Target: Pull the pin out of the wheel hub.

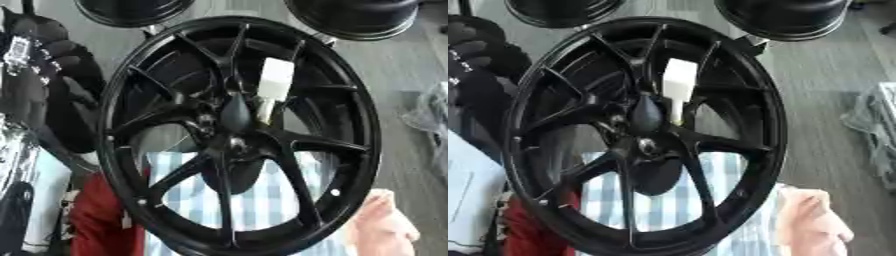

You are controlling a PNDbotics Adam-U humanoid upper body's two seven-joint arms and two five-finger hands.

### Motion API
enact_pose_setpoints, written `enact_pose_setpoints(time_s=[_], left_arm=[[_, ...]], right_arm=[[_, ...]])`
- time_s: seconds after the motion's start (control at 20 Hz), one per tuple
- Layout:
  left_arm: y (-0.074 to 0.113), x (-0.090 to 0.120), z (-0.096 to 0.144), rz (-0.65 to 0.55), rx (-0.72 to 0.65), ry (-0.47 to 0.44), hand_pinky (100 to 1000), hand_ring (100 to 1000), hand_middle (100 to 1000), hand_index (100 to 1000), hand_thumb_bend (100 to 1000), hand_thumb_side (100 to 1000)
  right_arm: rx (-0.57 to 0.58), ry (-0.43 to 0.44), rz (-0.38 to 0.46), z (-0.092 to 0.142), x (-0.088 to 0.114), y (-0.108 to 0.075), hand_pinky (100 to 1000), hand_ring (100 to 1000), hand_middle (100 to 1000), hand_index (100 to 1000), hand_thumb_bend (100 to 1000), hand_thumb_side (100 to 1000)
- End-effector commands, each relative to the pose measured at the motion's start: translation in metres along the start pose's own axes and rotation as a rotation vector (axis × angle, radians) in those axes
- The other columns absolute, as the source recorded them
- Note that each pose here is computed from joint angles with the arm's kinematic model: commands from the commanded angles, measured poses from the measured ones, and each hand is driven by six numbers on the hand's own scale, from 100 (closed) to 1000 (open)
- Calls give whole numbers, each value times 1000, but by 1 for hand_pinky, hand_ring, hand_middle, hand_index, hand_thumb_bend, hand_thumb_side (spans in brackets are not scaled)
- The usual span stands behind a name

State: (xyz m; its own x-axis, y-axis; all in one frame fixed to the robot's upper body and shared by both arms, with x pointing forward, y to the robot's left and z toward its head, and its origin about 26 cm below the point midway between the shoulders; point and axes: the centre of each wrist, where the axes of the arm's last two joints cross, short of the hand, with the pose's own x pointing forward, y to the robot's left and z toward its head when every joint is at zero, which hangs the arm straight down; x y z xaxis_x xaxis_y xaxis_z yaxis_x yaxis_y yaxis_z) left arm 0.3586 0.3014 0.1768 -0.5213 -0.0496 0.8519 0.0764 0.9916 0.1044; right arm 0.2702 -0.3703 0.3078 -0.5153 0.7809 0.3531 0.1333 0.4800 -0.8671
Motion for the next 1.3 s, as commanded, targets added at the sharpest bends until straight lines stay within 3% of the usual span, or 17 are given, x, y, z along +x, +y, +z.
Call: enact_pose_setpoints(time_s=[0.05, 0.25, 0.5, 0.6, 0.75, 0.9, 1.1, 1.3], left_arm=[[7, 11, -3, -37, -13, -26, 752, 770, 744, 789, 227, 781], [7, 12, -3, -37, -19, -26, 752, 770, 744, 788, 228, 784], [6, 12, -4, -34, -29, -24, 752, 773, 748, 788, 226, 786], [6, 12, -4, -31, -32, -23, 753, 774, 749, 788, 227, 785], [6, 11, -3, -30, -33, -18, 753, 775, 750, 788, 226, 787], [8, 9, -1, -34, -32, -10, 754, 775, 750, 788, 226, 789], [10, 8, 0, -38, -28, -4, 755, 776, 750, 788, 225, 789], [13, 7, 2, -45, -22, 5, 756, 776, 751, 789, 225, 791]], right_arm=[[116, -33, 119, -10, 17, -16, 832, 808, 772, 877, 100, 383], [238, -54, 206, -19, 29, -20, 846, 815, 777, 874, 100, 440], [487, -52, 311, -27, 35, -18, 866, 826, 786, 871, 100, 722], [594, -45, 351, -32, 36, -20, 870, 830, 790, 872, 100, 791], [666, -59, 395, -41, 41, -24, 877, 832, 794, 871, 100, 761], [641, -101, 434, -53, 52, -29, 884, 833, 796, 868, 100, 624], [633, -124, 443, -67, 54, -28, 881, 834, 798, 869, 100, 672], [648, -173, 436, -80, 60, -24, 883, 838, 803, 871, 100, 645]])
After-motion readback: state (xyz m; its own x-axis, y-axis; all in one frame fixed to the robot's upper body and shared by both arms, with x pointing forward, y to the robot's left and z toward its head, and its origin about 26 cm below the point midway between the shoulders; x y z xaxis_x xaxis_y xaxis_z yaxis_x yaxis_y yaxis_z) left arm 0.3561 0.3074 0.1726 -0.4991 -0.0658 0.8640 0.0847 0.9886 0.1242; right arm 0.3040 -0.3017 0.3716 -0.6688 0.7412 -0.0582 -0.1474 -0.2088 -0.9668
